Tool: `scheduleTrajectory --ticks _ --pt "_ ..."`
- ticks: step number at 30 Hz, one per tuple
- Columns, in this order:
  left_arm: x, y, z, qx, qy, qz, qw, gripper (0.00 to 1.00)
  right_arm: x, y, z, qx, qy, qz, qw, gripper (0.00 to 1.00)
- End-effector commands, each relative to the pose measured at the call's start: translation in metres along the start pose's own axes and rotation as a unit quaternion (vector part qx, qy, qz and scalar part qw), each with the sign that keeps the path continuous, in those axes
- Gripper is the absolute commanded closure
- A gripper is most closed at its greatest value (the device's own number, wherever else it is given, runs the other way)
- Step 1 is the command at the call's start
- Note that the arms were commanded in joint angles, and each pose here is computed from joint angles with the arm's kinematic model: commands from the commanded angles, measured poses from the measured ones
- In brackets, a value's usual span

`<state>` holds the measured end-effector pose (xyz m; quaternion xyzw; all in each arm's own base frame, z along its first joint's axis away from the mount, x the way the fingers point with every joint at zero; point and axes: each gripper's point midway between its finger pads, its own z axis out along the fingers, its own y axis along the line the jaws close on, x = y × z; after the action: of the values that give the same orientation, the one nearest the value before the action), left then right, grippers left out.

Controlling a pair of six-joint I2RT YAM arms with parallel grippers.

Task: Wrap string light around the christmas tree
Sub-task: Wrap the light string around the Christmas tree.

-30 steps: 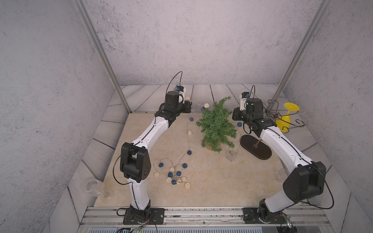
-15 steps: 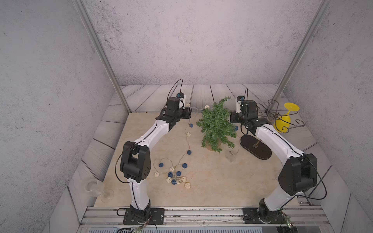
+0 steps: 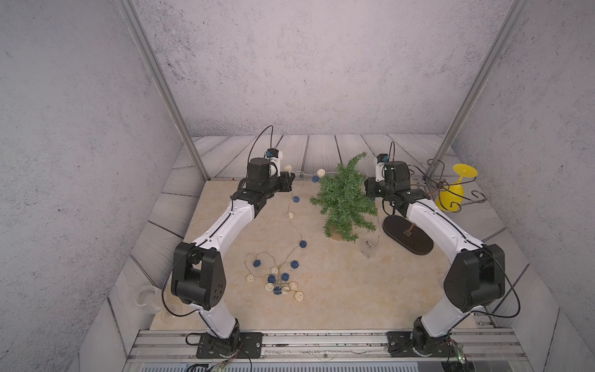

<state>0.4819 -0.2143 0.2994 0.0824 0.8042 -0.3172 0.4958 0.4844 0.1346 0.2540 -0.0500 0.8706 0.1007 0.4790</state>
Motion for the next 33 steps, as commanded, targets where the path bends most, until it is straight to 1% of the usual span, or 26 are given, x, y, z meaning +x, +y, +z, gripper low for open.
scheduleTrajectory --ticks 1,3,5,7,11,13,15,17,21,24,28,33 --pt "-0.016 0.008 -0.011 -0.009 -0.021 0.002 1.000 1.00 -0.016 0.002 -0.024 0.000 -0.032 0.008 0.999 0.58" --pt "-0.018 0.012 -0.010 0.000 -0.022 -0.005 1.000 1.00 -0.020 0.002 -0.031 -0.001 -0.043 0.010 0.999 0.52" --pt "-0.016 0.011 -0.008 0.004 -0.015 -0.006 1.000 1.00 -0.022 0.003 -0.034 -0.003 -0.049 0.015 0.999 0.49" --pt "-0.020 0.009 -0.009 0.008 -0.019 -0.005 1.000 1.00 -0.024 0.003 -0.038 -0.003 -0.053 0.020 0.998 0.48" --pt "-0.044 0.005 -0.016 -0.006 -0.030 0.009 0.999 1.00 -0.025 -0.001 -0.044 0.006 -0.063 0.030 0.998 0.45" --pt "-0.049 0.006 -0.015 -0.009 -0.026 0.012 1.000 1.00 -0.025 0.001 -0.051 -0.004 -0.069 0.035 0.997 0.43" --pt "-0.046 0.009 -0.014 -0.013 -0.020 0.010 1.000 1.00 -0.029 0.007 -0.060 -0.017 -0.080 0.035 0.996 0.40" --pt "-0.039 0.014 -0.015 -0.018 -0.015 0.004 1.000 1.00 -0.030 0.008 -0.068 -0.017 -0.085 0.034 0.996 0.39" --pt "-0.031 0.012 -0.025 -0.015 -0.015 -0.003 1.000 1.00 -0.024 0.012 -0.081 -0.030 -0.090 0.045 0.995 0.39" --pt "-0.026 0.009 -0.035 -0.012 -0.019 -0.006 1.000 1.00 -0.015 0.018 -0.090 -0.048 -0.079 0.050 0.994 0.39" --pt "-0.021 0.012 -0.044 -0.026 -0.022 -0.004 0.999 1.00 -0.005 0.030 -0.101 -0.076 -0.077 0.055 0.993 0.39" --pt "-0.014 0.017 -0.046 -0.033 -0.010 -0.004 0.999 1.00 0.017 0.048 -0.105 -0.131 -0.043 0.059 0.989 0.38"
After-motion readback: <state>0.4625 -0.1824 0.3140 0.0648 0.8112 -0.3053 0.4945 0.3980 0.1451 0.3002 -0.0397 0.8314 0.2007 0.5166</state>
